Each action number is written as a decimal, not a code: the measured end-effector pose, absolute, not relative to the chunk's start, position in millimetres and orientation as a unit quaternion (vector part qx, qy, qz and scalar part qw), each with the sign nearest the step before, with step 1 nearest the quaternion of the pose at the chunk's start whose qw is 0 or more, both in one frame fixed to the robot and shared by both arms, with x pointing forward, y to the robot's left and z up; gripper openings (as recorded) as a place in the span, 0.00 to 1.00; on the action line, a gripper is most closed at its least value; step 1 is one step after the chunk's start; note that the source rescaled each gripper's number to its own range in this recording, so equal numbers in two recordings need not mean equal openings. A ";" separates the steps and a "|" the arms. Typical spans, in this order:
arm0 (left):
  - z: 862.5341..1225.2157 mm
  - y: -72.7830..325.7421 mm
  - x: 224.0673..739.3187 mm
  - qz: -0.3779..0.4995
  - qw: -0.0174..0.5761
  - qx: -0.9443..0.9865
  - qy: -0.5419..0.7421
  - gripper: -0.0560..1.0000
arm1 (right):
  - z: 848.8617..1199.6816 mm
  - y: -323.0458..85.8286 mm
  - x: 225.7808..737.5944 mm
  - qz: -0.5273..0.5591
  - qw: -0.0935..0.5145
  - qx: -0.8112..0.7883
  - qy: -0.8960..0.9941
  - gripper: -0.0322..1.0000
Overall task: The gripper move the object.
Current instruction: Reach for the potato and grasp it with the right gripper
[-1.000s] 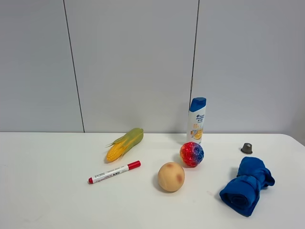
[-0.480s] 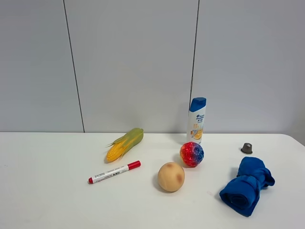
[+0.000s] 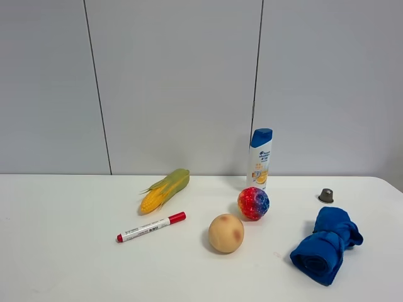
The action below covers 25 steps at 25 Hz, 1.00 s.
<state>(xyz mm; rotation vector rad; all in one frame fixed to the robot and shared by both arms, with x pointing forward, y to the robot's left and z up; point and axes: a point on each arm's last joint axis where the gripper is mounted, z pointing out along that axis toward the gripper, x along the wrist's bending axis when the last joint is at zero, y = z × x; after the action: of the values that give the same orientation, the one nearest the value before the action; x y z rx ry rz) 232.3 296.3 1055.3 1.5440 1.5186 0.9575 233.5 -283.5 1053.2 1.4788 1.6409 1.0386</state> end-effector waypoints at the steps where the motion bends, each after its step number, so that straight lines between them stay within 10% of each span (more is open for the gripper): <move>1: 1055.3 296.3 232.3 0.374 0.377 0.604 0.594 1.00 | 1053.2 -283.5 233.5 0.400 0.343 0.569 0.631 1.00; 25: 1055.3 296.3 232.3 0.374 0.377 0.604 0.594 1.00 | 1080.6 -285.3 255.6 0.394 0.336 0.579 0.631 1.00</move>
<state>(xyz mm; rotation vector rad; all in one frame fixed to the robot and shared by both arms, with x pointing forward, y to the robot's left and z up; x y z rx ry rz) 232.3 296.3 1055.3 1.5440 1.5186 0.9575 255.6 -285.3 1080.6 1.5092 1.6448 1.0265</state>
